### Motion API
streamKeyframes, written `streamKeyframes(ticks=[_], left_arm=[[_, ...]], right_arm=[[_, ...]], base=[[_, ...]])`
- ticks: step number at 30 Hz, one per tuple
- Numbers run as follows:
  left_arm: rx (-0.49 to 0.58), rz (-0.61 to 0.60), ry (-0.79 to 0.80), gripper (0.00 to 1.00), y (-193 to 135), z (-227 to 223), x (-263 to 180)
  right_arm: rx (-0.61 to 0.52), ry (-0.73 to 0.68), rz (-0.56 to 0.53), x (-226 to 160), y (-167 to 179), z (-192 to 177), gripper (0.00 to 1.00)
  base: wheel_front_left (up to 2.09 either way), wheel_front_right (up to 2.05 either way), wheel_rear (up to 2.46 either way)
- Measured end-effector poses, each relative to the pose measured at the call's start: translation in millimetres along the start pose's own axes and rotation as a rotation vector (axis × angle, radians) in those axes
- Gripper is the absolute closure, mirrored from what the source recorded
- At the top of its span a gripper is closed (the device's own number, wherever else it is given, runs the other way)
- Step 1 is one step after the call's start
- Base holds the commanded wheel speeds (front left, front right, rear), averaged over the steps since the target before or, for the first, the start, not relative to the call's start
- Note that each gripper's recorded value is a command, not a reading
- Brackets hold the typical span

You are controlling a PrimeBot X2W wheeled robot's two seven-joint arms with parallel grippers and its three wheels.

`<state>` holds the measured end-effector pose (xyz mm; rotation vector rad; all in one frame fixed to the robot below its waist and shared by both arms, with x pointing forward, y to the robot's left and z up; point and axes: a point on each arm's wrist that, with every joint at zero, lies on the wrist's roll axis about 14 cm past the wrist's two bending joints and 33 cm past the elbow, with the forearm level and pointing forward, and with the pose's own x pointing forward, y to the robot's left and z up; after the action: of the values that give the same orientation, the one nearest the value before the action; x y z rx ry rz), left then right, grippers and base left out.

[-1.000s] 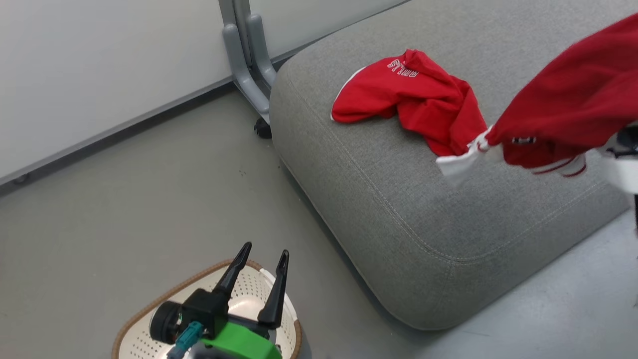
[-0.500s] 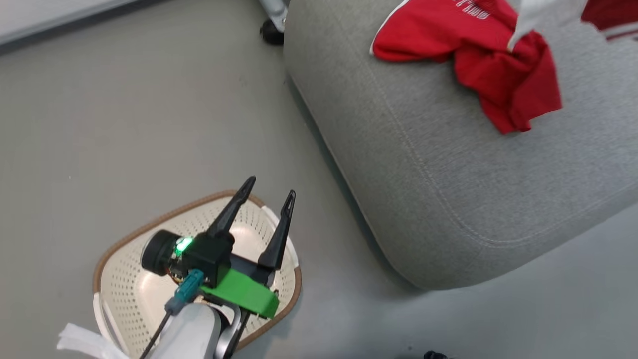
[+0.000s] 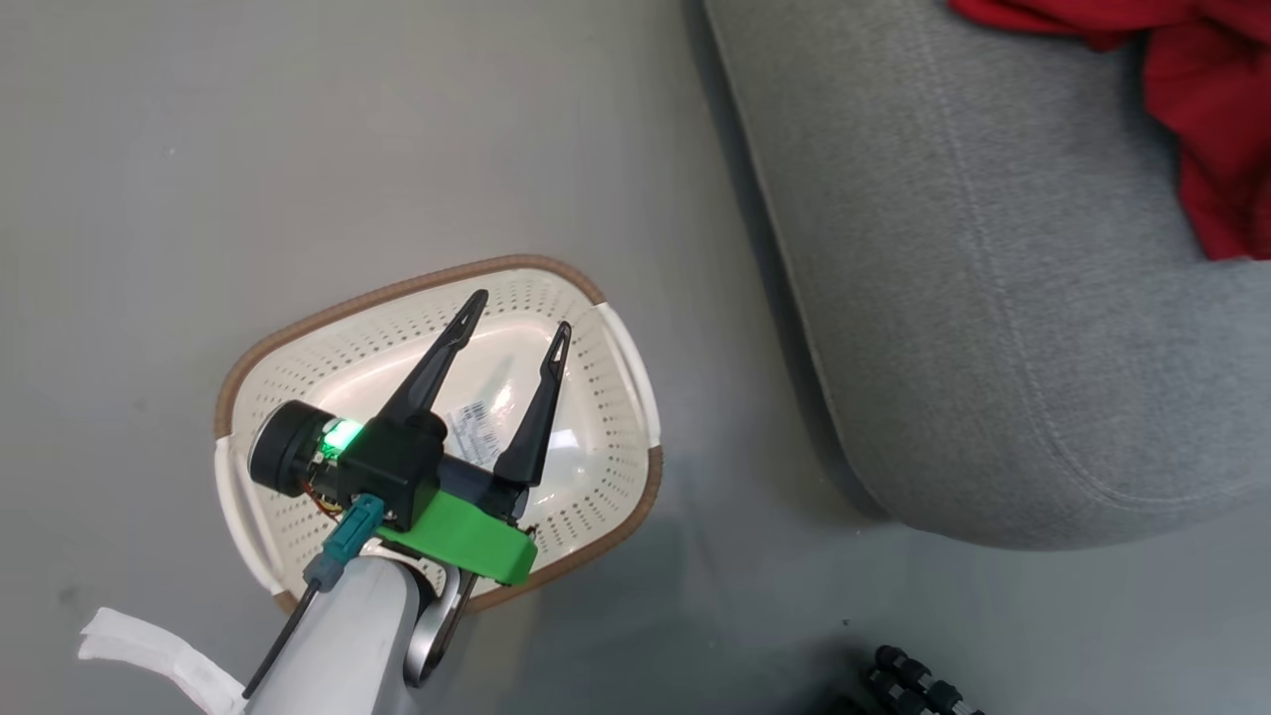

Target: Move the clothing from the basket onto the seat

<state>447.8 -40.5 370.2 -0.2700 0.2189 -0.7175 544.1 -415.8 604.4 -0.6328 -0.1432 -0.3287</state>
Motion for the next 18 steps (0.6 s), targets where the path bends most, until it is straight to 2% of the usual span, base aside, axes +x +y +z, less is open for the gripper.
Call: streamKeyframes(ticks=[7,11,15,16,18], left_arm=[[0.001,0.062,0.023,0.00,17.7,-6.0,-12.6],[0.006,0.051,0.003,0.00,10.4,3.2,-12.0],[0.009,0.039,-0.011,0.00,0.0,12.0,-14.3],[0.008,0.039,-0.011,0.00,-2.1,13.4,-15.9],[0.010,0.035,-0.013,0.00,-7.0,16.0,-18.8]], right_arm=[[0.062,0.133,0.096,-20.1,59.6,-52.3,1.00],[0.116,0.227,0.056,-43.5,51.9,-78.7,1.00],[0.132,0.400,0.080,-87.1,56.7,-121.1,1.00],[0.150,0.462,0.090,-102.0,61.6,-134.9,0.80],[0.162,0.538,0.117,-122.1,68.2,-149.1,0.00]], base=[[0.00,0.00,0.00],[0.00,0.00,0.00],[0.00,0.00,0.00],[0.00,0.00,0.00],[0.00,0.00,0.00]])
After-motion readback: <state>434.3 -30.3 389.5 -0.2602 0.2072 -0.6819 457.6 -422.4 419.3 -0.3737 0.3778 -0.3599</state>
